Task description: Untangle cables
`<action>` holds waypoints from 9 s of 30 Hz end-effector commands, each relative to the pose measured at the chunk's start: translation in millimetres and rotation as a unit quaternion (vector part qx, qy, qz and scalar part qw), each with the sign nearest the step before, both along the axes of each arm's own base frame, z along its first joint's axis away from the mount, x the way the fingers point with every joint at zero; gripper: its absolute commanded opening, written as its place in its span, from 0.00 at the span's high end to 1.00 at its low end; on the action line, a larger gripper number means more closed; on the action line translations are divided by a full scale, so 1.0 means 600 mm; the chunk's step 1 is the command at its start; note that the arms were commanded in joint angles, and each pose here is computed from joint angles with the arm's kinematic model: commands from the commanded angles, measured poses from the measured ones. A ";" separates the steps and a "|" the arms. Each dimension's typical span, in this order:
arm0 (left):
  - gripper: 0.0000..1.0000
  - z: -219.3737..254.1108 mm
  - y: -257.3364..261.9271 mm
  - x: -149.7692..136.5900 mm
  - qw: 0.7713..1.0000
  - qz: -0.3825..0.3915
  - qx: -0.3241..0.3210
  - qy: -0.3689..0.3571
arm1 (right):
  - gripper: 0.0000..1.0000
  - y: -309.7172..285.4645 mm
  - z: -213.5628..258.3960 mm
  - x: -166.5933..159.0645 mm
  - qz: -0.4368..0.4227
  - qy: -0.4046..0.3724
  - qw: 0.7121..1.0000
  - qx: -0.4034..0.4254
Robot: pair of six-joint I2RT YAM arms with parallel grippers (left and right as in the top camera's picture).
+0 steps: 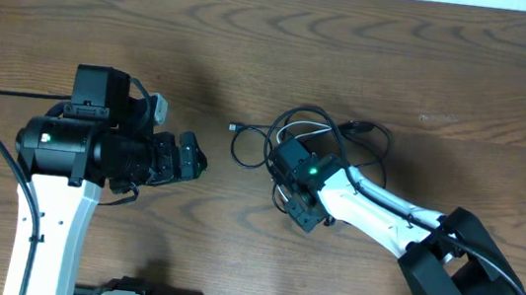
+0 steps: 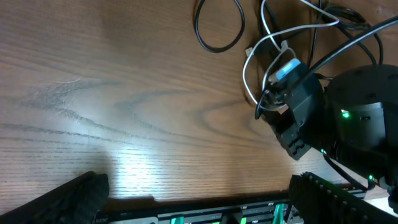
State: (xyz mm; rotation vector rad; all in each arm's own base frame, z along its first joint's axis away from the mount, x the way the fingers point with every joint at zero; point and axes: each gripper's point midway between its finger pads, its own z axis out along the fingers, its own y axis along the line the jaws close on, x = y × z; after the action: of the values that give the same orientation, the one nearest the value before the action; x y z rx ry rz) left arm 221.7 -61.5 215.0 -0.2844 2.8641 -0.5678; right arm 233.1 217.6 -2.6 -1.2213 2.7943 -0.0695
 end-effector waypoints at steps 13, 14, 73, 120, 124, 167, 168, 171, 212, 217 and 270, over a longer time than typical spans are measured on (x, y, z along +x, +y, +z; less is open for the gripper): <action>0.02 0.008 0.000 0.004 1.000 -0.004 0.004 -0.008 | 0.99 0.018 0.108 0.050 -0.001 -0.054 0.999 -0.004; 0.02 0.008 0.000 0.004 1.000 -0.004 0.004 -0.008 | 0.99 0.021 0.122 0.053 -0.001 -0.057 0.998 -0.002; 0.02 0.008 0.000 0.004 1.000 -0.004 0.004 -0.008 | 0.99 0.062 0.686 0.162 -0.222 -0.302 0.869 0.324; 0.02 0.008 0.000 0.004 1.000 -0.004 0.004 -0.008 | 0.23 0.169 0.161 0.243 0.019 -0.074 0.997 0.010; 0.02 0.008 0.000 0.004 1.000 -0.004 0.004 -0.008 | 0.36 0.170 0.127 0.240 0.017 -0.048 0.999 0.009; 0.01 0.008 0.000 0.004 1.000 -0.004 0.004 -0.008 | 0.99 -0.107 0.923 0.138 -0.309 -0.469 0.707 0.431; 0.02 0.008 0.000 0.004 1.000 -0.004 0.004 -0.008 | 0.98 -0.102 0.920 0.141 -0.311 -0.463 0.707 0.435; 0.02 0.008 0.000 0.004 1.000 -0.004 0.004 -0.008 | 0.98 -0.060 0.907 0.144 -0.277 -0.426 0.729 0.459; 0.02 0.008 0.000 0.004 1.000 -0.004 0.004 -0.008 | 0.99 0.020 1.003 0.147 -0.204 -0.401 0.659 0.602; 0.02 0.008 0.000 0.004 1.000 -0.004 0.004 -0.008 | 0.99 0.042 0.946 0.171 -0.200 -0.385 0.705 0.561; 0.02 0.008 0.000 0.004 1.000 -0.004 0.004 -0.008 | 0.99 -0.422 0.730 0.340 -0.521 -0.477 0.690 0.155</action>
State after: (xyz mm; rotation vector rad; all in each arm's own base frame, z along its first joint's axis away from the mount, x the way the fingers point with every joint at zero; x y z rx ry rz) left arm 221.8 -61.5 215.2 -0.2847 2.8633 -0.5678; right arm 429.1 -39.8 438.1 0.5293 1.9686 -0.2473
